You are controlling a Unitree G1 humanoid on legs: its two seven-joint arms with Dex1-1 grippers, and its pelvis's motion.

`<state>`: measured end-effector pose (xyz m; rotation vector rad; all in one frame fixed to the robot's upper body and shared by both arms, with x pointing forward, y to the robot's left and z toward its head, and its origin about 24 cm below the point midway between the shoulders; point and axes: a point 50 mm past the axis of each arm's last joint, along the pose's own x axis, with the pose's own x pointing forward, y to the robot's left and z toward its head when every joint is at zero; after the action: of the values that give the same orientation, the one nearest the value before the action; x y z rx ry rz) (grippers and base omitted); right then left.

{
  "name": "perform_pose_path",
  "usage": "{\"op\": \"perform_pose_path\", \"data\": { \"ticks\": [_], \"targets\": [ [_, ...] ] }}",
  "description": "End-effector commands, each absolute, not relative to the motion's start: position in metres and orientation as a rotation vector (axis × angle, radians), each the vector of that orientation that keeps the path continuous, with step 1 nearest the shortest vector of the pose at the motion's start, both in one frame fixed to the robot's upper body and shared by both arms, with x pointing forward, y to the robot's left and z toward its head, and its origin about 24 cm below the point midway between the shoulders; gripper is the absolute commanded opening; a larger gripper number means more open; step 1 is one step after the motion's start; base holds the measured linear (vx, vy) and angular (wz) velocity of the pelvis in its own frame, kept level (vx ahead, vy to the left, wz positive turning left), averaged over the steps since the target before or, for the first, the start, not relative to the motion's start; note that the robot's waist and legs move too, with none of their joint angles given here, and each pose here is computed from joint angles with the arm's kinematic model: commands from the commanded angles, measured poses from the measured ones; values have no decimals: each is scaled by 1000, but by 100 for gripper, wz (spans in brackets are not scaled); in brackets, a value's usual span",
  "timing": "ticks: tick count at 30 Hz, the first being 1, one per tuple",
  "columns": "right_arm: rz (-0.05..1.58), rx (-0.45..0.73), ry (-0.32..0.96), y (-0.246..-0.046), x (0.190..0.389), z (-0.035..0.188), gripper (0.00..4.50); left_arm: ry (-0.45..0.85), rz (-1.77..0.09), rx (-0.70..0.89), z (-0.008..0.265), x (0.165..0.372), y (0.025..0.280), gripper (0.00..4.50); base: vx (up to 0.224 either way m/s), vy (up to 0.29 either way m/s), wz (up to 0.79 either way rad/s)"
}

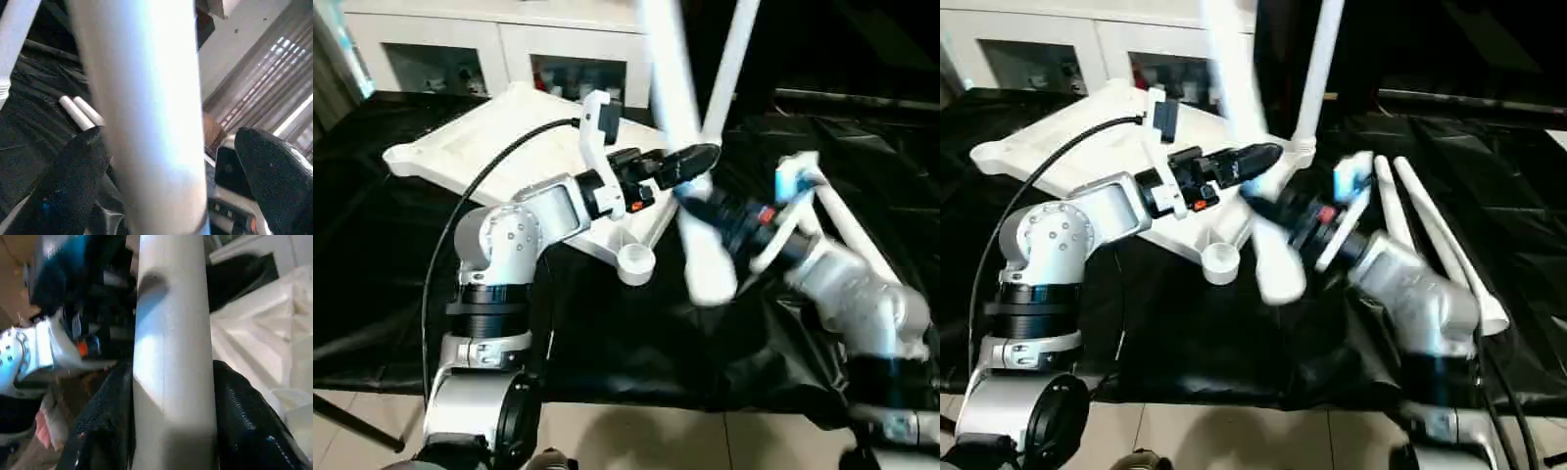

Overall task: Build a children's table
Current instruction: Pick table leg

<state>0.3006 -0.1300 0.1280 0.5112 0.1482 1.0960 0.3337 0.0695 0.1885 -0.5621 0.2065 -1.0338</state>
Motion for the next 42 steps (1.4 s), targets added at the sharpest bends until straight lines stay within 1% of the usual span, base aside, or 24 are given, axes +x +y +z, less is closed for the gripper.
{"op": "perform_pose_path", "data": {
  "ticks": [1, 2, 3, 4, 7, 8, 9, 11, 13, 14, 15, 16, 17, 19, 22, 24, 27, 30, 33, 34, 38, 40, 41, 42],
  "targets": [
    [1052, 435, 130, -129, 305, 132, 183, 204, -1040, -557, 192, 331, 67, 450, 0, 0, 0],
    [981, 375, 140, -128, 311, 129, 183, 207, -1030, -559, 192, 332, 68, 450, 0, 0, 0],
    [980, 374, 140, -128, 311, 129, 183, 207, -1030, -559, 192, 332, 68, 450, 0, 0, 0],
    [859, 262, 156, -124, 320, 123, 183, 209, -995, -577, 190, 334, 70, 450, 0, 0, 0],
    [757, 69, 165, -112, 327, 116, 183, 219, -933, -588, 187, 337, 72, 450, 0, 0, 0],
    [752, 60, 163, -111, 327, 116, 183, 221, -931, -584, 186, 337, 72, 450, 0, 0, 0],
    [743, 42, 159, -109, 328, 116, 183, 224, -927, -576, 186, 337, 73, 421, 0, 0, 0],
    [718, 11, 154, -105, 330, 115, 183, 235, -914, -566, 182, 337, 72, 411, 0, 0, 0],
    [669, -54, 129, -96, 332, 117, 183, 252, -870, -557, 176, 339, 71, 403, 0, 0, 0],
    [679, -92, 111, -87, 331, 119, 183, 253, -839, -564, 173, 342, 71, 379, 0, 0, 0],
    [679, -92, 111, -87, 331, 119, 183, 253, -839, -564, 173, 342, 71, 379, 0, 0, 0],
    [668, -116, 112, -82, 330, 117, 182, 249, -809, -568, 172, 346, 71, 372, 0, 0, 0],
    [650, -131, 105, -80, 331, 117, 182, 247, -790, -578, 172, 348, 72, 369, 0, 0, 0],
    [626, -149, 95, -78, 333, 117, 182, 243, -752, -583, 171, 351, 74, 338, 0, 0, 0],
    [610, -211, 71, -74, 334, 117, 182, 240, -717, -595, 169, 355, 77, 327, 0, 0, 0],
    [600, -208, 65, -72, 335, 118, 182, 236, -695, -598, 168, 357, 78, 298, 0, 0, 0],
    [596, -205, 48, -68, 336, 120, 182, 220, -652, -616, 168, 360, 81, 285, 0, 0, 0],
    [605, -214, 40, -65, 335, 120, 182, 214, -650, -638, 168, 360, 81, 250, 0, 0, 0],
    [608, -223, 34, -63, 335, 119, 182, 208, -641, -653, 167, 361, 82, 239, 0, 0, 0],
    [611, -228, 28, -61, 335, 119, 182, 199, -634, -670, 168, 361, 83, 211, 0, 0, 0],
    [623, -240, 8, -59, 336, 121, 182, 187, -621, -683, 168, 362, 85, 195, 0, 0, 0],
    [709, -169, -11, -54, 332, 125, 252, 163, -622, -671, 171, 363, 90, 190, 0, 0, 0],
    [748, -126, -4, -54, 330, 126, 254, 151, -631, -652, 172, 363, 91, 188, 0, 0, 0],
    [748, -126, -4, -54, 330, 126, 256, 151, -631, -652, 172, 363, 91, 187, 0, 0, 0]
  ]
}}
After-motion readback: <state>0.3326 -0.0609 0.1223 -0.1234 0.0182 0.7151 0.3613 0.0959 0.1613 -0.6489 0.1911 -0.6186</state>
